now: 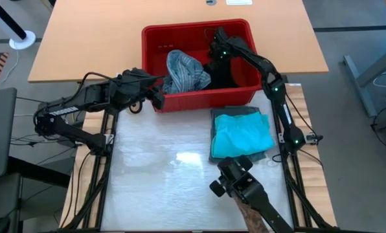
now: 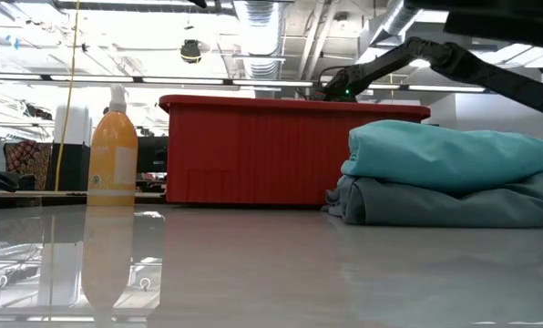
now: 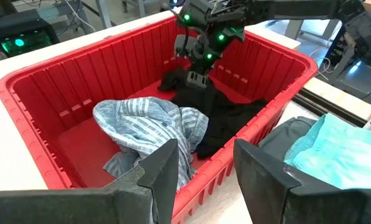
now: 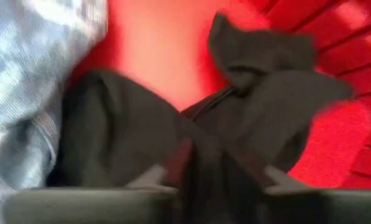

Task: Fold Laundry from Bin
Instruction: Remove the blue patterned polo shirt from the red bin, then fold the blue patterned polo shirt

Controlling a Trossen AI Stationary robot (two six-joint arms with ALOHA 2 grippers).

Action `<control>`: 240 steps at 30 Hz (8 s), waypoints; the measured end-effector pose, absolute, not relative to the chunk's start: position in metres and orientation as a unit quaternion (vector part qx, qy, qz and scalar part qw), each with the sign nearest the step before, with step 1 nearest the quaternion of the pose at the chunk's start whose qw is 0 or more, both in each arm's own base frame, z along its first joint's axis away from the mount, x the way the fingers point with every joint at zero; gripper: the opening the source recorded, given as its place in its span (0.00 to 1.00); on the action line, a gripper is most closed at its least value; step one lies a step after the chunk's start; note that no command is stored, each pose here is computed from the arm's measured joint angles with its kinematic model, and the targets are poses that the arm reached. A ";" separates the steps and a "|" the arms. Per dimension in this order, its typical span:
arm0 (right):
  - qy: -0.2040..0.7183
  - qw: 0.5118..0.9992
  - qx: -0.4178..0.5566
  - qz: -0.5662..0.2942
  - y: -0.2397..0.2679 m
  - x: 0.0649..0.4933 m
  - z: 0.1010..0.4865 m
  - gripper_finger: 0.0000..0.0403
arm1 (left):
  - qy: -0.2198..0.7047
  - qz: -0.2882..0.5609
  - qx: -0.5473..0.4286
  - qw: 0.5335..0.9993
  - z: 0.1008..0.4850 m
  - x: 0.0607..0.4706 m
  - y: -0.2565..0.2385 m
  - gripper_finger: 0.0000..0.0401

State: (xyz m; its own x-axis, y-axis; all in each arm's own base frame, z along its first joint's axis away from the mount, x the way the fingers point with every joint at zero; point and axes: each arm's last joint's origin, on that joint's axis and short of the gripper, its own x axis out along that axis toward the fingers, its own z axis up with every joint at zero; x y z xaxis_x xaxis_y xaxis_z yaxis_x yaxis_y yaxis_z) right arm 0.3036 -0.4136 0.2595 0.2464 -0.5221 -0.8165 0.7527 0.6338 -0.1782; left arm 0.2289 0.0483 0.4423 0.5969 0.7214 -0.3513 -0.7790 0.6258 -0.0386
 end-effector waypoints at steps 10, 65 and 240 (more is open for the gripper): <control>0.400 0.801 0.152 -0.420 -0.401 0.318 0.278 0.87 | 0.177 0.421 -0.089 0.885 0.438 0.227 0.048 0.36; -0.302 0.948 -0.028 -0.101 -0.130 0.243 0.624 0.07 | 0.179 0.202 0.102 0.957 0.460 0.217 0.011 0.36; 0.300 0.888 0.346 -0.039 0.115 0.335 0.223 0.33 | 0.510 -0.051 -0.311 0.800 0.200 0.168 -0.215 0.00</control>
State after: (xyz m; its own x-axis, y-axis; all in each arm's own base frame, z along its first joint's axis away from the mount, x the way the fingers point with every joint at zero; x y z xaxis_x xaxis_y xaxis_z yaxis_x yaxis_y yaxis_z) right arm 0.3352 0.1145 0.2231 0.8172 0.1381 -0.5596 0.2771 0.7572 0.5915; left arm 0.1678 -0.2150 0.1998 0.4747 -0.3995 -0.7842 -0.2354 0.8010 -0.5505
